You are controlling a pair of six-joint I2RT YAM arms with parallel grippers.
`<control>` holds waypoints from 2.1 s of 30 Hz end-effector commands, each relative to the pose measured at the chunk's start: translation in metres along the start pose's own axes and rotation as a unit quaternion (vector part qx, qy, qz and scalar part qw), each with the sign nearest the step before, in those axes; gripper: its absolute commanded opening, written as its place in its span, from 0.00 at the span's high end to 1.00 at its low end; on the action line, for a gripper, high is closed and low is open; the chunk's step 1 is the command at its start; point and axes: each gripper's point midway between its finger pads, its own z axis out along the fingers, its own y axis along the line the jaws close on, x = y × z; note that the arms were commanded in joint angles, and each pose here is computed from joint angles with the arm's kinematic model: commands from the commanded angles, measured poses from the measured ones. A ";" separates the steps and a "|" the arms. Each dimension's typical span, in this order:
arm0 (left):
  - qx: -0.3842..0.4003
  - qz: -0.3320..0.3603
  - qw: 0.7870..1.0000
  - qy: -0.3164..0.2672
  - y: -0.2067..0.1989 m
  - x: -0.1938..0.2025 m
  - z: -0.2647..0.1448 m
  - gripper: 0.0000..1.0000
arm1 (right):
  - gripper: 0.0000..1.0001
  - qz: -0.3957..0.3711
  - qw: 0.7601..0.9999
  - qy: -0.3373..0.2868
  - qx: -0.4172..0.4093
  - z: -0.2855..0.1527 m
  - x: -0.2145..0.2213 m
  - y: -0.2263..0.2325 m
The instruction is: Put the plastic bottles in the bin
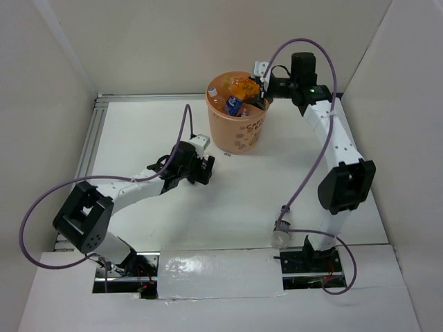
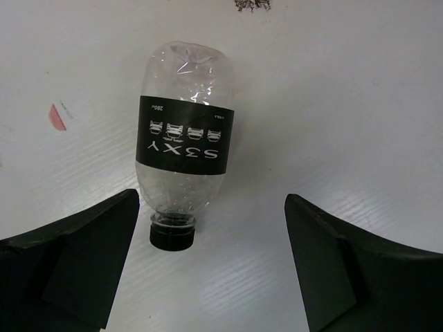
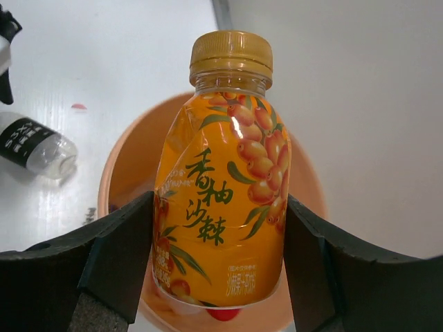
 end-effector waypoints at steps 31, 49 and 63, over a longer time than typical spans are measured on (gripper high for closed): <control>0.107 0.049 0.992 -0.039 -0.039 -0.051 -0.003 0.73 | 0.95 0.302 0.952 0.045 0.020 -0.106 0.019 0.082; 0.168 -0.054 0.901 -0.396 -0.091 -0.353 -0.091 0.68 | 0.00 0.423 0.883 0.200 0.038 -0.161 0.129 0.172; 0.128 -0.083 0.922 -0.355 -0.069 -0.373 -0.015 0.00 | 0.06 0.236 0.937 0.248 -0.074 -0.188 0.121 0.239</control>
